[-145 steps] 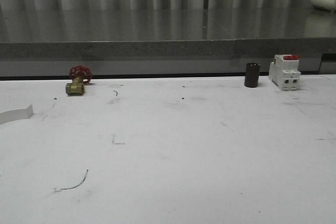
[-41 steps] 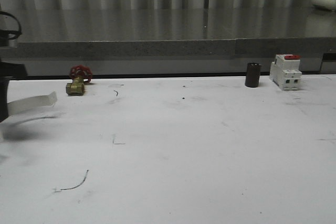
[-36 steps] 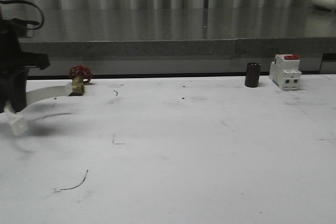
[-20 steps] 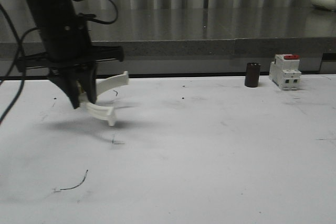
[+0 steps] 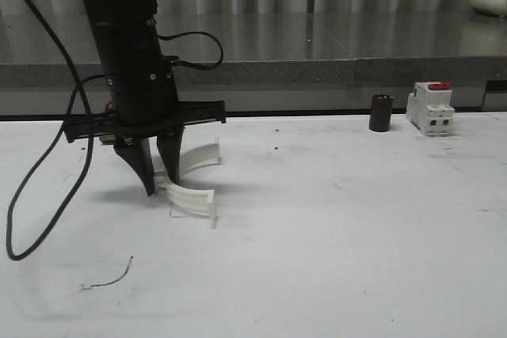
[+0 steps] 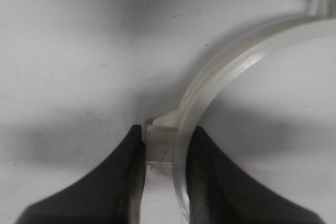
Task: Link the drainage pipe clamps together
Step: 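Carry the half-ring toward the table center and lower it, then open the left gripper and lift it away from the half-ring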
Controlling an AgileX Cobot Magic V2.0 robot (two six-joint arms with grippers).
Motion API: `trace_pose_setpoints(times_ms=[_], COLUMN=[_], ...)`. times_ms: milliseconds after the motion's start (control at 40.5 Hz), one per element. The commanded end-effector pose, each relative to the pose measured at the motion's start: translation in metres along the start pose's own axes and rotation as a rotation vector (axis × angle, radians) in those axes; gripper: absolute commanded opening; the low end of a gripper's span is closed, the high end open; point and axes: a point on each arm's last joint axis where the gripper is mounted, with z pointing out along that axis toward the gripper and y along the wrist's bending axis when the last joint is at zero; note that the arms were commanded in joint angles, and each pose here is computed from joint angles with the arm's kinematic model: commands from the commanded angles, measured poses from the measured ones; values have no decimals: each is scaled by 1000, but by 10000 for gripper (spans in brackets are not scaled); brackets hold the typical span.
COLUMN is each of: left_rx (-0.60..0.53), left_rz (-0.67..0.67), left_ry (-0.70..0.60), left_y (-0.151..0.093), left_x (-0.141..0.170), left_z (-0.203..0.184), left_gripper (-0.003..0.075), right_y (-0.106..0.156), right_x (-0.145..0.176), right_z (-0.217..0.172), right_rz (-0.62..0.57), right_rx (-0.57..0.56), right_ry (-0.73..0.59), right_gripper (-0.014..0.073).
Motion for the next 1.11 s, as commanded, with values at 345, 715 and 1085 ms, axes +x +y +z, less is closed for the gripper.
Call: trace_pose_setpoints(times_ms=[345, 715, 1085], left_rx=[42, -59, 37], left_rz=[8, 310, 426], left_ry=[-63, -191, -577], left_y=[-9, -12, 7], left_x=[-2, 3, 47], left_z=[-30, -99, -183], left_gripper=[355, 368, 183], right_y=[0, 0, 0], right_x=[-17, -17, -17], right_z=[-2, -2, -2], right_rz=[-8, -8, -8], right_rx=[5, 5, 5], right_ry=[-93, -93, -93], right_gripper=[597, 597, 597])
